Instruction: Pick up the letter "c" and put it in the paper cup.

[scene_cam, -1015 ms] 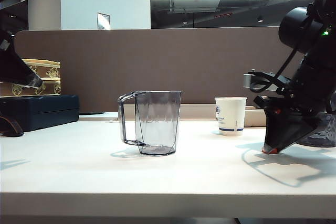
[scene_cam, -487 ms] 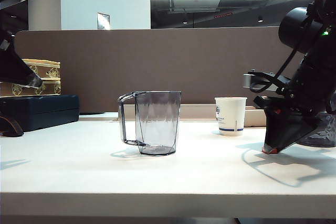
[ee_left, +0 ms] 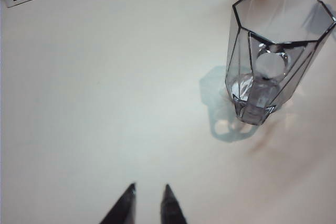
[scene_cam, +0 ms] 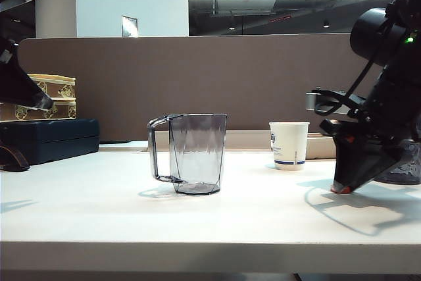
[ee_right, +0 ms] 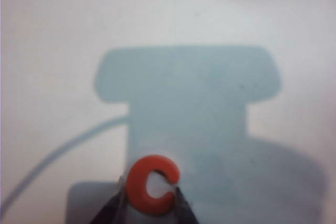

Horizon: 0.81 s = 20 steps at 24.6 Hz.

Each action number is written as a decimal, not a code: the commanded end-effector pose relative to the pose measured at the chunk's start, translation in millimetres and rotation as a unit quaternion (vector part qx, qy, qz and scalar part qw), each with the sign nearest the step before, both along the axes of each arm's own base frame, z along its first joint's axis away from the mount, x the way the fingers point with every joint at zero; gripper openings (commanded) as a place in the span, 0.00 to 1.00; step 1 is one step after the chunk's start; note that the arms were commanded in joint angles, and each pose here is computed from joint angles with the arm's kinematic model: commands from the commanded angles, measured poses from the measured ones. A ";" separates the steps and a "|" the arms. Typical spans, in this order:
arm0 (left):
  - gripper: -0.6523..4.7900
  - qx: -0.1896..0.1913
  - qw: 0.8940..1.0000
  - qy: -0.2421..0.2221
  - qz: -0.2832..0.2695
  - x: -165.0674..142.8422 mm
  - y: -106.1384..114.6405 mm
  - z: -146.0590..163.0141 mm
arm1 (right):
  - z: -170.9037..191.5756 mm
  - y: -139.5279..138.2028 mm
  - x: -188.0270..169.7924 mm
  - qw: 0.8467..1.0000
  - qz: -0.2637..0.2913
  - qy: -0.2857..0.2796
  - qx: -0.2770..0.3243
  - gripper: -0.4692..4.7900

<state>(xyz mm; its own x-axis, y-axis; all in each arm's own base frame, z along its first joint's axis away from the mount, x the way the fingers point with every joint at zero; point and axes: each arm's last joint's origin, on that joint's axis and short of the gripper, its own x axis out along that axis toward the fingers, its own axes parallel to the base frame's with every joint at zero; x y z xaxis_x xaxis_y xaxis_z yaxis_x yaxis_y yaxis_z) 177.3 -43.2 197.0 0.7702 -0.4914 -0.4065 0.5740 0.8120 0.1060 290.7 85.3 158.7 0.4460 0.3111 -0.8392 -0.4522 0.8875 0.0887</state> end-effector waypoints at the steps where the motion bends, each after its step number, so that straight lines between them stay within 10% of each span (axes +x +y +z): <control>1: 0.23 -0.003 1.000 -0.007 -0.002 0.4 -0.3 1.9 | 6.8 -0.3 -2.1 1.000 -0.002 -0.001 0.002 0.31; 20: 0.23 -0.003 1.000 -0.007 -0.002 0.3 -0.3 1.8 | 32.4 2.8 2.7 0.999 -0.002 -0.017 0.045 0.42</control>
<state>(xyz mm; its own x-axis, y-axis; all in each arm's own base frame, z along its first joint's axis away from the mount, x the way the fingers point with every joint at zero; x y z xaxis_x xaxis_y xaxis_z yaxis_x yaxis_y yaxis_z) 177.3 -43.2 197.0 0.7702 -0.4914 -0.4065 0.5740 0.8120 0.1060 292.9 87.6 188.8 0.4704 0.3750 -0.7988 -0.4486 0.8812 0.1496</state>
